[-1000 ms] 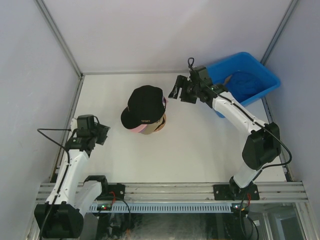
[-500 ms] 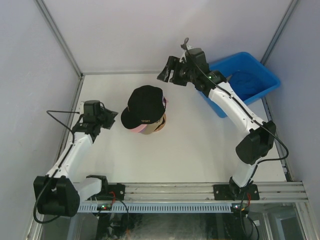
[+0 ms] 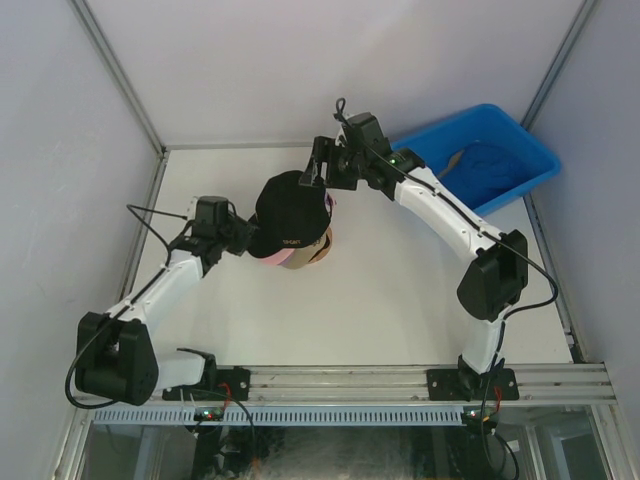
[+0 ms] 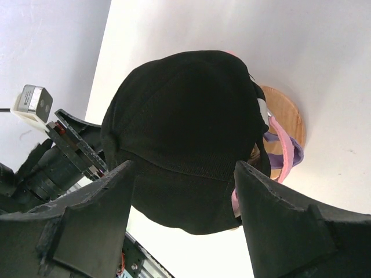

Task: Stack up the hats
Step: Stack the hat on the hat, then adjust the hat in the bin.

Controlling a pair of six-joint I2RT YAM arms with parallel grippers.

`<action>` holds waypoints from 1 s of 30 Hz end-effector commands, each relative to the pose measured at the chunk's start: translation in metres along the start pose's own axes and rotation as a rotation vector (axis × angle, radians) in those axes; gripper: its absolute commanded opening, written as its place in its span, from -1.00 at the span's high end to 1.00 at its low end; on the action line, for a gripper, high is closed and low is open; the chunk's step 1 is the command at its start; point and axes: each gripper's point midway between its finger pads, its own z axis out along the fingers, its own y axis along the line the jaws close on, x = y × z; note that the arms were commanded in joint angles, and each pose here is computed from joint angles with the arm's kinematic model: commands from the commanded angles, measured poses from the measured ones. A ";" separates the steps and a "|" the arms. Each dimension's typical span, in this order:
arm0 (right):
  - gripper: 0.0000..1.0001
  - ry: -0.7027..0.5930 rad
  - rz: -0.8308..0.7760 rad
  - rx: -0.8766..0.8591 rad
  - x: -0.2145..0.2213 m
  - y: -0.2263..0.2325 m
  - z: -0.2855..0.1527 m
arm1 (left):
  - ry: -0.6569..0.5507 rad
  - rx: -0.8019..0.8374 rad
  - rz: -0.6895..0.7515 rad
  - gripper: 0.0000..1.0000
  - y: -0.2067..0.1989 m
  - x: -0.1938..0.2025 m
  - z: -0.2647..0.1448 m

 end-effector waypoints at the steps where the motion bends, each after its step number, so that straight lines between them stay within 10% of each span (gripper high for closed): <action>1: -0.37 -0.001 -0.029 -0.012 0.000 0.006 -0.002 | 0.002 0.018 -0.002 0.11 -0.003 0.009 0.004; 16: -0.41 -0.232 -0.004 0.084 -0.077 -0.015 -0.073 | -0.123 0.038 -0.044 0.10 -0.006 -0.016 -0.046; 30: -0.51 -0.485 0.376 0.729 -0.129 -0.292 -0.193 | -0.269 0.119 -0.028 0.12 -0.014 -0.040 -0.094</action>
